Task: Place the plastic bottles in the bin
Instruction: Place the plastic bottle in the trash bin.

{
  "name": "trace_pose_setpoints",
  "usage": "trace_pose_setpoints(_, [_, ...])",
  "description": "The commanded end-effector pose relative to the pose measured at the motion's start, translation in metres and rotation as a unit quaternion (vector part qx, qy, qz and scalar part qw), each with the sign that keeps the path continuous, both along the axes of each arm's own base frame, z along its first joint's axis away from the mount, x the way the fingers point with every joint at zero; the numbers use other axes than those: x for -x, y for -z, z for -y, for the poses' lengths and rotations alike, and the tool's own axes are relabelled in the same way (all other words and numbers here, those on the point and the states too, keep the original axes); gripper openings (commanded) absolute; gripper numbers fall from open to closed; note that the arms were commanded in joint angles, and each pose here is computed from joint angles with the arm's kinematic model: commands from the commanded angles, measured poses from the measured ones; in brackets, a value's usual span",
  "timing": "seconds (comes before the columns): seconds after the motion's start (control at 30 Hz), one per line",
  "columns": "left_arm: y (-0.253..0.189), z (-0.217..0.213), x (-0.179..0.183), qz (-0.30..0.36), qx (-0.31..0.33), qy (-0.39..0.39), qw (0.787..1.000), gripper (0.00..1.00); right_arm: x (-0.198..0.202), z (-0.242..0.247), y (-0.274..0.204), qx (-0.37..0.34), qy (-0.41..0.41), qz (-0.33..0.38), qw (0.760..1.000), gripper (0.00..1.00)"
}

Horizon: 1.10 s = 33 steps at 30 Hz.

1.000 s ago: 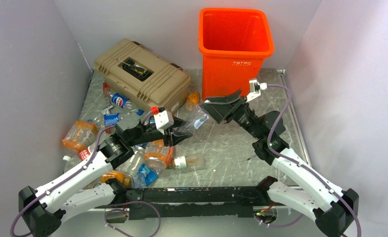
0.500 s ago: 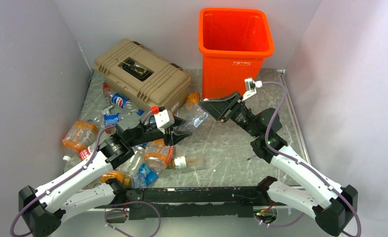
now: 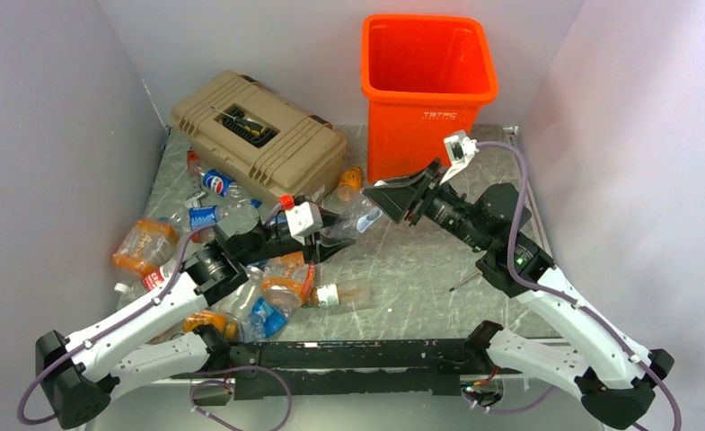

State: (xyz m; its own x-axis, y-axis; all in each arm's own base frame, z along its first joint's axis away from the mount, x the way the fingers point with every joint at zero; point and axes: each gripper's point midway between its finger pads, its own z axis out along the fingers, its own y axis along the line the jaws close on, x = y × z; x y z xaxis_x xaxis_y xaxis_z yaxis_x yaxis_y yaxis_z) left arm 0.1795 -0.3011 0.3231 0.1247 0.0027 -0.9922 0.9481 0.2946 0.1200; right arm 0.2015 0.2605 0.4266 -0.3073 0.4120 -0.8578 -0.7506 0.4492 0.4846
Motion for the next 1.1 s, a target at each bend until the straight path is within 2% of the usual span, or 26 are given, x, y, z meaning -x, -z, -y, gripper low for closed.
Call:
trace_pose_setpoints(0.0, [0.009, -0.005, -0.001, -0.030, -0.024, -0.011, 0.999, 0.13, -0.021, 0.032, -0.021, 0.019, 0.095, 0.070, 0.993, 0.00])
trace_pose_setpoints(0.03, [0.009, -0.005, 0.000, -0.031, -0.025, -0.009, 0.999, 0.13, -0.018, 0.034, -0.028, 0.014, 0.095, 0.076, 0.992, 0.00])
trace_pose_setpoints(0.1, [0.009, -0.006, -0.003, -0.027, -0.028, -0.017, 0.999, 0.01, -0.018, 0.037, -0.036, 0.021, 0.102, 0.081, 0.991, 0.00])
trace_pose_setpoints(0.13, [0.010, -0.008, -0.004, -0.024, -0.032, -0.023, 0.999, 0.00, -0.019, 0.040, -0.040, 0.026, 0.106, 0.083, 0.991, 0.00])
trace_pose_setpoints(0.33, [0.014, -0.011, -0.007, -0.009, -0.037, -0.044, 0.998, 0.00, -0.021, 0.061, -0.057, 0.050, 0.153, 0.097, 0.982, 0.00])
trace_pose_setpoints(0.53, [0.013, -0.009, -0.005, -0.020, -0.038, -0.038, 0.998, 0.02, -0.011, 0.054, -0.062, 0.031, 0.122, 0.101, 0.987, 0.00])
trace_pose_setpoints(0.57, [0.010, -0.009, -0.003, -0.022, -0.035, -0.036, 0.999, 0.09, -0.007, 0.051, -0.063, 0.025, 0.109, 0.104, 0.988, 0.00])
trace_pose_setpoints(0.67, [0.003, -0.009, 0.004, -0.021, -0.018, -0.021, 0.999, 0.44, 0.003, 0.040, -0.069, 0.007, 0.068, 0.108, 0.992, 0.00])
trace_pose_setpoints(0.73, [-0.003, -0.009, 0.007, -0.020, -0.002, -0.017, 1.000, 0.59, 0.009, 0.032, -0.072, -0.004, 0.041, 0.104, 0.994, 0.00])
trace_pose_setpoints(0.8, [-0.006, -0.010, 0.009, -0.019, 0.008, -0.016, 1.000, 0.80, 0.012, 0.023, -0.071, -0.016, 0.017, 0.092, 0.995, 0.00])
trace_pose_setpoints(0.83, [-0.007, -0.010, 0.010, -0.019, 0.010, -0.016, 1.000, 0.96, 0.013, 0.021, -0.072, -0.021, 0.011, 0.090, 0.996, 0.00])
trace_pose_setpoints(0.87, [-0.009, -0.012, 0.010, -0.020, 0.012, -0.017, 1.000, 0.99, 0.013, 0.020, -0.073, -0.026, 0.007, 0.090, 0.996, 0.00])
trace_pose_setpoints(1.07, [-0.024, -0.023, 0.011, -0.004, 0.042, -0.041, 0.998, 0.99, 0.012, 0.042, -0.104, -0.033, 0.060, 0.131, 0.989, 0.00])
